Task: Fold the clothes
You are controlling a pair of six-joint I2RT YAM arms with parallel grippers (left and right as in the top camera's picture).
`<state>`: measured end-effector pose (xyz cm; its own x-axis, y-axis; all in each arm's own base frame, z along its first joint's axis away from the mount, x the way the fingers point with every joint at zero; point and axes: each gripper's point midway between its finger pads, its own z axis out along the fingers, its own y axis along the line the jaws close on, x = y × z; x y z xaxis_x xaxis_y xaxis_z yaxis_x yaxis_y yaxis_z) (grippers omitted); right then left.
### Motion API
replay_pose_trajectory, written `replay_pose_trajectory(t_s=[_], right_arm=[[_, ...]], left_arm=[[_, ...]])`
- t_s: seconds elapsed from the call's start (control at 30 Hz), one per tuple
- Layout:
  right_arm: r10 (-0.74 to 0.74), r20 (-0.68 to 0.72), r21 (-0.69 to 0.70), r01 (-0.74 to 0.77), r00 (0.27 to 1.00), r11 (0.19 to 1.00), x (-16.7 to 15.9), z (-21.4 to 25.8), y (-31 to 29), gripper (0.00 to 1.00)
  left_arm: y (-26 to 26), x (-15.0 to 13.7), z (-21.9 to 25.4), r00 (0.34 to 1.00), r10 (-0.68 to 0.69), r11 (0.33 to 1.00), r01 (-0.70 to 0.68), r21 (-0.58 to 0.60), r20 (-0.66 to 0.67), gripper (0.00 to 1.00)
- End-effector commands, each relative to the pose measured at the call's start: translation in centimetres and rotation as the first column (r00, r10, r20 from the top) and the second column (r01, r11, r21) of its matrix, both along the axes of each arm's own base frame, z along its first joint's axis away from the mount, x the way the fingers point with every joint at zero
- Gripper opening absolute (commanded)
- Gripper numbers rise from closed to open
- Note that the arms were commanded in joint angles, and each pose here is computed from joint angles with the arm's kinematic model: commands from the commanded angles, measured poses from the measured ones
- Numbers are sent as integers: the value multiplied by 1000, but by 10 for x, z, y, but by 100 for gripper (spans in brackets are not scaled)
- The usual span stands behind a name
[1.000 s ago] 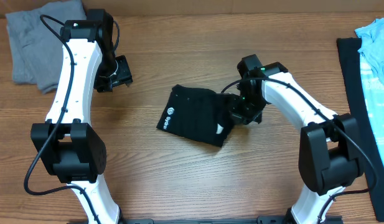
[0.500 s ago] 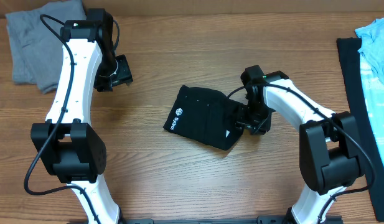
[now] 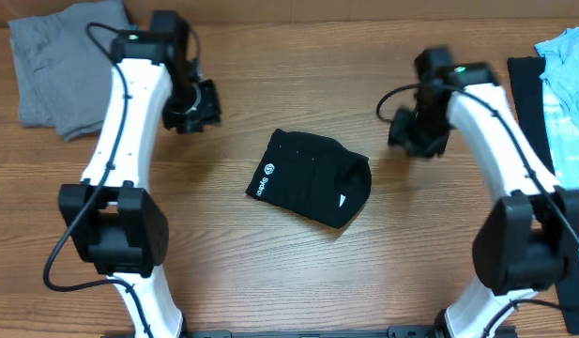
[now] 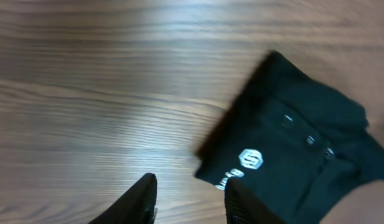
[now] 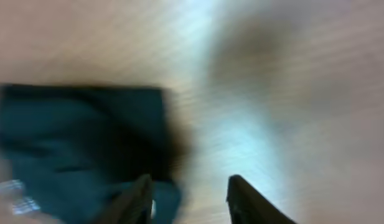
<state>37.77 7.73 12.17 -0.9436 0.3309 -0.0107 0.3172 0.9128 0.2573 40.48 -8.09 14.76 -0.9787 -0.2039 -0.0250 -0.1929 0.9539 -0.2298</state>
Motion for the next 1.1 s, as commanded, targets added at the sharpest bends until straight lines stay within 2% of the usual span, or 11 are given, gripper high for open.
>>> replay_pose_trajectory(t_s=[0.0,0.13,0.17,0.23,0.37,0.43,0.57,0.7,0.77,0.93,1.07], right_arm=[[169,166,238,-206,971,949,10,39,47,46],[186,188,258,-231,964,938,19,22,58,43],[192,194,311,-246,962,918,23,14,68,34],[199,183,399,-258,963,880,23,5,81,27],[225,126,515,-258,966,817,19,-20,97,16],[249,97,569,-259,964,780,14,-32,106,14],[268,25,589,-231,963,774,7,-61,110,13],[268,-41,580,-195,963,791,2,-83,107,13],[262,-77,548,-179,962,817,0,-95,102,12],[165,-173,342,-98,971,935,1,-122,71,4],[120,-192,240,-72,974,968,3,-128,56,4]], left_arm=[[-36,-6,-2,996,-92,995,92,-39,1,37],[-68,-11,-12,987,-161,985,161,-53,16,27],[-85,-16,-21,982,-186,979,186,-85,12,15],[-106,-25,-32,975,-222,964,220,-146,5,7],[-137,-44,-53,960,-279,935,268,-233,-15,4],[-146,-54,-62,954,-298,924,281,-260,-29,4],[-155,-75,-84,941,-332,913,303,-273,-66,4],[-147,-95,-105,933,-334,919,291,-264,-132,4],[-140,-103,-115,931,-326,927,281,-249,-165,9],[-117,-126,-142,920,-309,946,270,-182,-243,14],[-106,-136,-151,912,-302,952,272,-140,-277,4]])
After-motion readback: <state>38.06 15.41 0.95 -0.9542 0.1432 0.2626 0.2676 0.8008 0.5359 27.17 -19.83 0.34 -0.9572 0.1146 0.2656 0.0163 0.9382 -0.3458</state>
